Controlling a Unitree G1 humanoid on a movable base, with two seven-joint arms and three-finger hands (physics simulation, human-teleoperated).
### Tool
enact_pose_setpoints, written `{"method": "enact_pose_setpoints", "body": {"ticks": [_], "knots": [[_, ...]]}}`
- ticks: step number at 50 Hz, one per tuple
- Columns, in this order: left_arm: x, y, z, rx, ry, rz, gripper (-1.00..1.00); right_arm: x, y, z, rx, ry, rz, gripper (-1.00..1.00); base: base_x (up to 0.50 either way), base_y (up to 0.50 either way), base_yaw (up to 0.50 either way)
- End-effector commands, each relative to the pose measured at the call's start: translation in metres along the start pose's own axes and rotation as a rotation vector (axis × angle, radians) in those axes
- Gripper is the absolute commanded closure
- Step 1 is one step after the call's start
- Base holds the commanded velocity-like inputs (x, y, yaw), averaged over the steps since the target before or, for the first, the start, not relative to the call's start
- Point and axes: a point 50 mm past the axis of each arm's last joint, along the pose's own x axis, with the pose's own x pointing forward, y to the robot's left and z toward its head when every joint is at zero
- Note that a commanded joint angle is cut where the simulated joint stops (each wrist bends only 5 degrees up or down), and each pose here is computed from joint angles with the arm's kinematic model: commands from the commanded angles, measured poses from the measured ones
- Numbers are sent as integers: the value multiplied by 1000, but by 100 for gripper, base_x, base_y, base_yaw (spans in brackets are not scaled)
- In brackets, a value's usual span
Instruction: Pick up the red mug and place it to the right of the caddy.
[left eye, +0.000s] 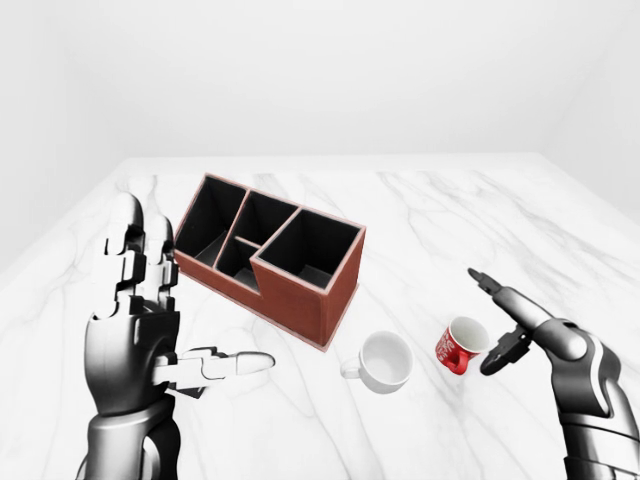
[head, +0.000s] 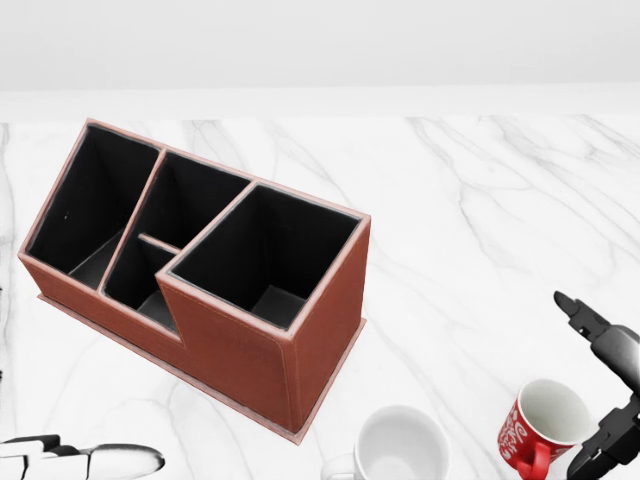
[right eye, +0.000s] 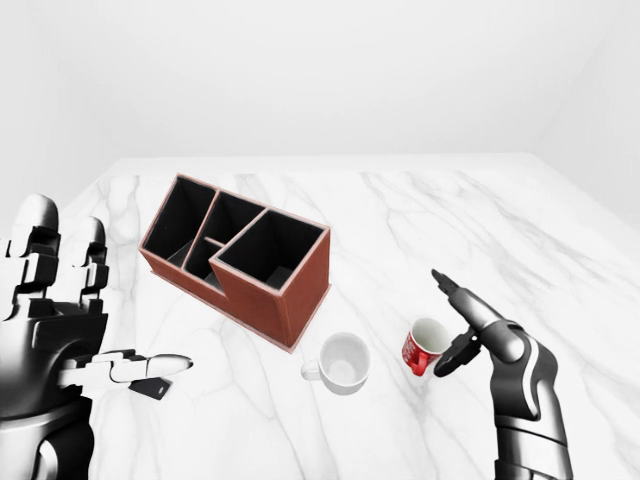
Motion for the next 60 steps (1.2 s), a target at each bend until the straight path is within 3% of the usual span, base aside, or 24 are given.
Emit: {"method": "enact_pose_setpoints", "body": {"ticks": [1, 22, 39, 60], "knots": [[0, 0, -1, -2, 6, -2, -100, 2, -4, -3, -43, 39, -2, -100, 0, 0, 0], [0, -2, -6, -2, 27, -6, -100, 21, -15, 18, -140, 48, 14, -100, 0, 0, 0], [0, 1, 1, 1, -4, 3, -100, 22, -1, 10, -195, 105, 51, -100, 0, 0, 0], [1, 1, 0, 9, -3, 5, -100, 32, 8, -1, -171, 151, 91, -100, 0, 0, 0]]}}
